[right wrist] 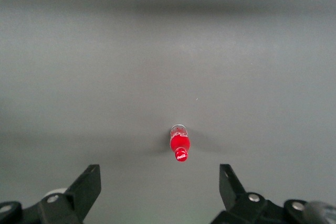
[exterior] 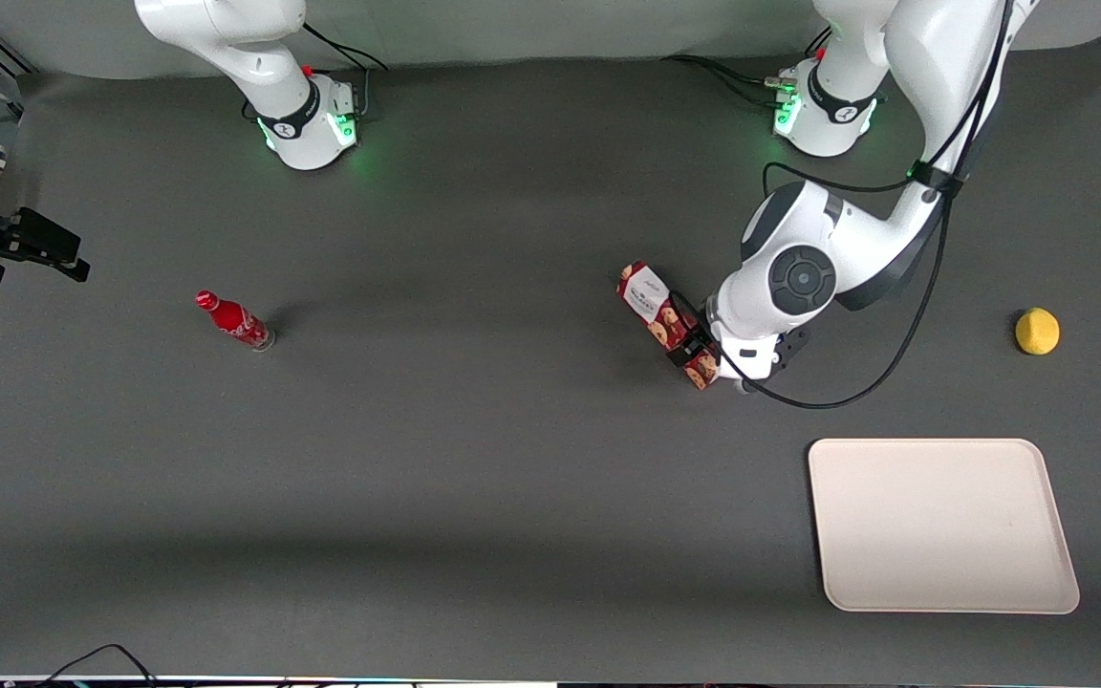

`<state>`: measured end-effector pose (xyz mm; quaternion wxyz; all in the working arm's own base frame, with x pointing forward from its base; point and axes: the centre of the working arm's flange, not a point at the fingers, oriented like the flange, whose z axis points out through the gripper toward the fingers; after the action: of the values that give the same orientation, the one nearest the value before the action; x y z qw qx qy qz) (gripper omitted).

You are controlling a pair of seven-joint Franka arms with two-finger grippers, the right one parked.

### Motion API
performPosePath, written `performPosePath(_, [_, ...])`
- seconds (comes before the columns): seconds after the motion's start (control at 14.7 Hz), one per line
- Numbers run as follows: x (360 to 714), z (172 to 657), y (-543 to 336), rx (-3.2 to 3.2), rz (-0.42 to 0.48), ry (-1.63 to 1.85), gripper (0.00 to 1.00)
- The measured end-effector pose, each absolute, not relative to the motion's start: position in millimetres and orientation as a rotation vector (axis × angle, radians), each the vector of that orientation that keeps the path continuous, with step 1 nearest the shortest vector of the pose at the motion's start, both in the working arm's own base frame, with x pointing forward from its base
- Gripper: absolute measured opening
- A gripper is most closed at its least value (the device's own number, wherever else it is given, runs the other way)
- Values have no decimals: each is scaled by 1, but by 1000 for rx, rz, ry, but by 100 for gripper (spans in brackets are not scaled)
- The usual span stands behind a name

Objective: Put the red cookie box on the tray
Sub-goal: 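Close the left gripper on the cookie box and lift it, then carry the held cookie box over to the white tray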

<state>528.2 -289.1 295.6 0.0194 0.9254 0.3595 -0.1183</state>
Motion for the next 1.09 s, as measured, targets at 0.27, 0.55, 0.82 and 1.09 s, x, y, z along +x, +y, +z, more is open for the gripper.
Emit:
performPosePath(0.27, [513,252,-291,2922,-345,1091,100])
performPosePath(0.55, [475,213,-307,2938,-337,1044,97])
performPosePath(0.82, [464,196,-310,2975,-303,1070,73])
performPosePath(1.09, [468,197,-312,2963,-284,1066,28])
